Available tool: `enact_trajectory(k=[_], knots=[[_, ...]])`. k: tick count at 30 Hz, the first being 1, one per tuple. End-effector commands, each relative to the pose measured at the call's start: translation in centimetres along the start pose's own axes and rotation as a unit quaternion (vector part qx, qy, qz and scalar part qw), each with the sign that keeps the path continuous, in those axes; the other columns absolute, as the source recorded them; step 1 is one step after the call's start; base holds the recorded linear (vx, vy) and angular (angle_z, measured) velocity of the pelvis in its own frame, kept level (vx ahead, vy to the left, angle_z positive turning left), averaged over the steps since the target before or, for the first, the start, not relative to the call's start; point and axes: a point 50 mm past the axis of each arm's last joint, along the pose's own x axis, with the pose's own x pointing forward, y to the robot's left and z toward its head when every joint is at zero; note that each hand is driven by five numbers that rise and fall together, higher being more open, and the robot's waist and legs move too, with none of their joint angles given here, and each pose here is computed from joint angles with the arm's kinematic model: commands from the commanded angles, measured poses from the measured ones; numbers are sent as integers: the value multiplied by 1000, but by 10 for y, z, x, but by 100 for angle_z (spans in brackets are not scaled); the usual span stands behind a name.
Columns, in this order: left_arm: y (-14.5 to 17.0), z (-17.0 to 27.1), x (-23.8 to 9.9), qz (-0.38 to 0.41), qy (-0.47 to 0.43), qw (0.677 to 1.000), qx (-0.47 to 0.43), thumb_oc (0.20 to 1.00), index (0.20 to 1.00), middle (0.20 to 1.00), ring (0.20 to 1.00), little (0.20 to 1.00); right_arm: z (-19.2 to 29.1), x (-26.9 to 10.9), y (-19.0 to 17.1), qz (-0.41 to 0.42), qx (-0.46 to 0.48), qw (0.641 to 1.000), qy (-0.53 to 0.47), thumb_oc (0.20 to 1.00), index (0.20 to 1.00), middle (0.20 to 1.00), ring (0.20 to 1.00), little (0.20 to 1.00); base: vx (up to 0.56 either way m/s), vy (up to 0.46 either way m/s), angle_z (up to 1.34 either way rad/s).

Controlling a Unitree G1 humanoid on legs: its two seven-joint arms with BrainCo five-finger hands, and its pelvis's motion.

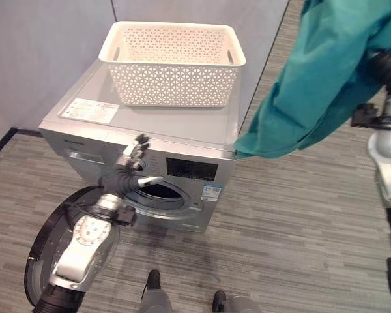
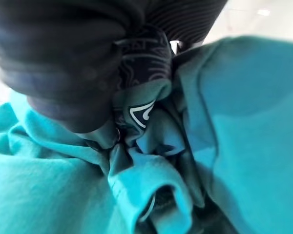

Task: Grab the laundry basket,head to the washer,open it,put in the laundry and shut it.

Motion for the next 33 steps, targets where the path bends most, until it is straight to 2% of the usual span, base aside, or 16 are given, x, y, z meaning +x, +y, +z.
enact_trajectory(k=[1, 9, 12, 18, 26, 33], knots=[[-7, 18, 4, -28, -43, 998, -21, 1000, 1000, 1000, 1000, 1000, 35, 26, -22, -53, 0, 995, -82, 200, 200, 200, 200, 200, -35, 0, -18], [-26, 13, 14, -70, -35, 996, -33, 1000, 1000, 1000, 1000, 1000, 24, 0, -14, -22, 18, 998, -58, 200, 200, 200, 200, 200, -46, -41, -8], [-37, 9, 19, -87, -29, 993, -73, 1000, 1000, 1000, 1000, 1000, 27, -4, -2, 6, 46, 997, -60, 200, 200, 200, 200, 200, -76, -92, -10], [-77, -2, 51, -122, -3, 975, -184, 1000, 1000, 1000, 1000, 1000, 33, -9, 10, 32, 63, 995, -66, 200, 200, 200, 200, 200, -23, -51, -10], [-113, 4, 92, -139, 2, 973, -187, 1000, 1000, 1000, 1000, 1000, 46, -1, 17, 32, 73, 993, -90, 200, 200, 200, 200, 200, 0, 0, 0], [-117, 12, 111, -111, -7, 976, -189, 1000, 1000, 1000, 1000, 1000, 52, -1, 27, 46, 92, 990, -94, 200, 200, 200, 200, 200, -1, 4, -1]])
